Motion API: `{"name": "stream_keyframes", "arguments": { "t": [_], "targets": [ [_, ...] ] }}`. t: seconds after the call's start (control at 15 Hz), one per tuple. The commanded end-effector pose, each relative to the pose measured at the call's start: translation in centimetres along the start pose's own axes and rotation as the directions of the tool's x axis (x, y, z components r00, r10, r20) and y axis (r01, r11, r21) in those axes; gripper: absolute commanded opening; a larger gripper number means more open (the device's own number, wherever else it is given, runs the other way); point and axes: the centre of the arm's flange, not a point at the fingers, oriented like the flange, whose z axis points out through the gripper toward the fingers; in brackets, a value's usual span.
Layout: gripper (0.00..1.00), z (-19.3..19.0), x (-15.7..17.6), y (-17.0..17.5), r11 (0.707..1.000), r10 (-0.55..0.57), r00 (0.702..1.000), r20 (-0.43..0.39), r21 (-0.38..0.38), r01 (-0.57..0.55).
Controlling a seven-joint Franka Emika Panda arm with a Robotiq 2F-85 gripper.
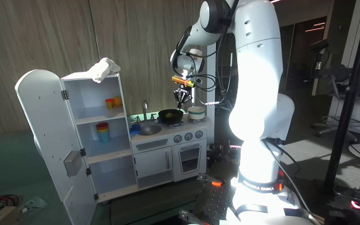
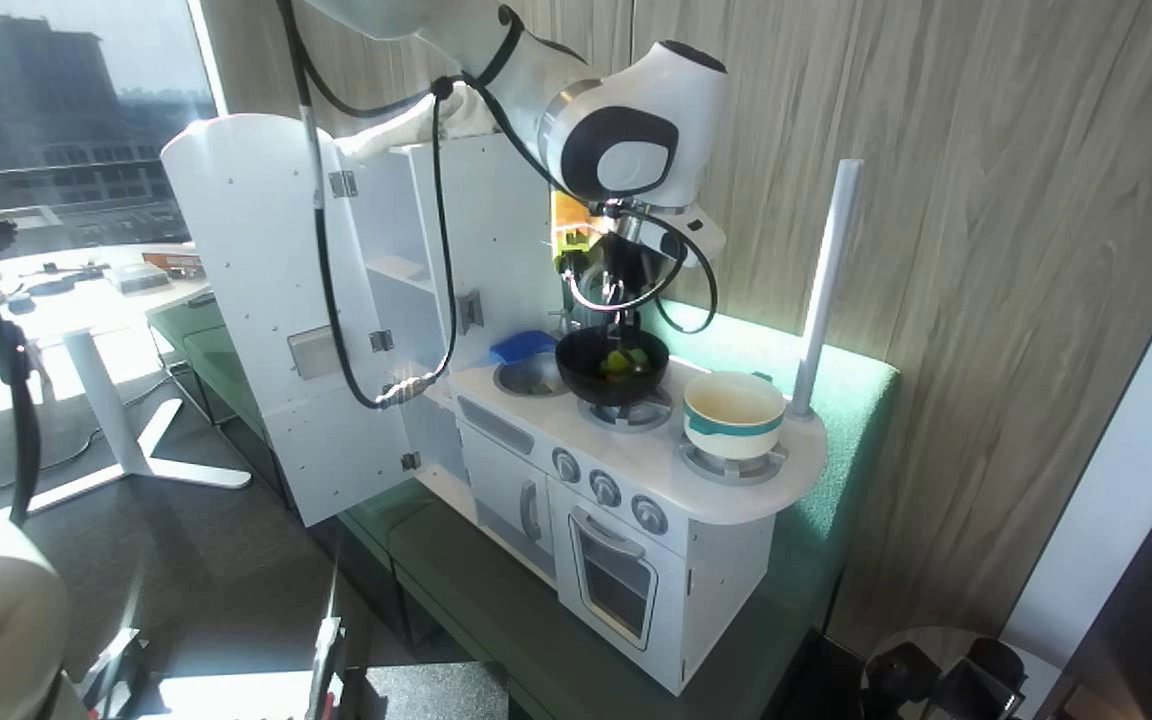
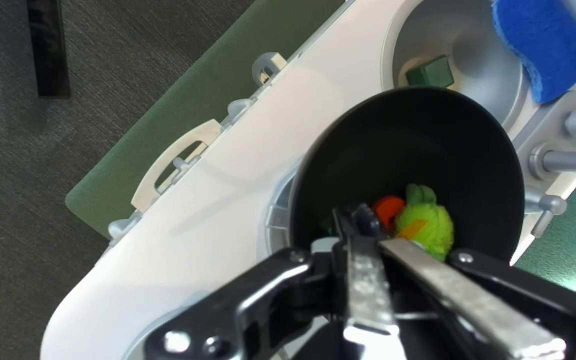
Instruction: Put the plastic fruits in the bowl, then use the spoon to move them around
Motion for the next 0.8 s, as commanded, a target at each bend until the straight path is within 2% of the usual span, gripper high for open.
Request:
{"name": "stream_keyframes", "arguments": {
  "t": [0.0, 0.33, 0.53, 0.73],
  "targets": [
    [0.02, -1.1, -1.1, 0.6, 1.0, 0.012, 0.999, -0.034, -0.003, -0.012],
    [0.02, -2.1, -3.4, -0.6, 0.998, -0.058, 0.997, -0.057, 0.008, 0.059],
    [0.02, -3.2, -5.0, -2.4, 0.994, -0.113, 0.99, -0.089, 0.006, 0.113],
    [0.02, -2.9, -5.5, -4.1, 0.991, -0.133, 0.987, -0.087, -0.006, 0.133]
  ]
}}
